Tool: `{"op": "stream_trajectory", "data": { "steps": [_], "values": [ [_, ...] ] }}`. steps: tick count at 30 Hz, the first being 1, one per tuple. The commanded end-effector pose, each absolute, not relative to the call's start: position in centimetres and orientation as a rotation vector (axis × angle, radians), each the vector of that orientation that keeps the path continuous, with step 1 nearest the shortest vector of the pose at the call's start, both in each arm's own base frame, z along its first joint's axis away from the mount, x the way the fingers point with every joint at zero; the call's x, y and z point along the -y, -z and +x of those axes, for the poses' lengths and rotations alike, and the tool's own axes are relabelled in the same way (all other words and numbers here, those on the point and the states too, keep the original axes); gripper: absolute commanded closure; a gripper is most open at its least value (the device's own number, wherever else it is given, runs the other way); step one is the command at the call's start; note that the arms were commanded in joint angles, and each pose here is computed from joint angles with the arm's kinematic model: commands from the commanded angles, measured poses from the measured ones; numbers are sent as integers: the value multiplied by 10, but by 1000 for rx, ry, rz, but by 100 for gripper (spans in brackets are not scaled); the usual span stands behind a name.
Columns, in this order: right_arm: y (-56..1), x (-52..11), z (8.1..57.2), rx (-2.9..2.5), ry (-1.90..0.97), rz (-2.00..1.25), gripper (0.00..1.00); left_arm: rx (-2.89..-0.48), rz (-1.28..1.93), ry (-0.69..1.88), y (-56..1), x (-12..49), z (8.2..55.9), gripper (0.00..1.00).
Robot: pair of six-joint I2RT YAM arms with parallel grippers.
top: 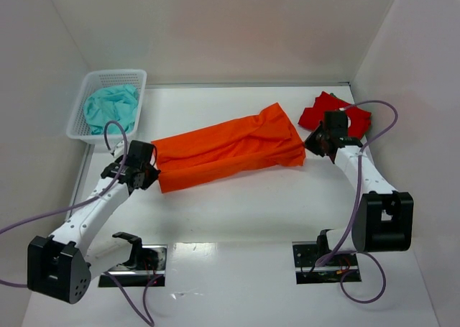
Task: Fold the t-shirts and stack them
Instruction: Fold the other side of the tshirt into a rectangle
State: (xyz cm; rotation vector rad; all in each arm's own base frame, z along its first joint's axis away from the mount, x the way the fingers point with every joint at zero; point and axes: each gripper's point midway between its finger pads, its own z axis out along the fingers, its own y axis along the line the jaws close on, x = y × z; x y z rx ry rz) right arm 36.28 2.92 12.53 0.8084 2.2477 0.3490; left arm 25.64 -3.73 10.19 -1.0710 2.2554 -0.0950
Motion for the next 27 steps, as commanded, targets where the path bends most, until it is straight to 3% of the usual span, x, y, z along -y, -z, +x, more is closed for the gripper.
{"op": "stream_trajectory", "data": {
  "steps": [1,27],
  "values": [
    [-132,-13,354,-2219,-259,838,100,-2332,-1037,36,-86,35,247,100],
    [-91,-29,470,-2263,-335,742,98,-2380,-1042,-210,-43,24,314,100]
  ]
}}
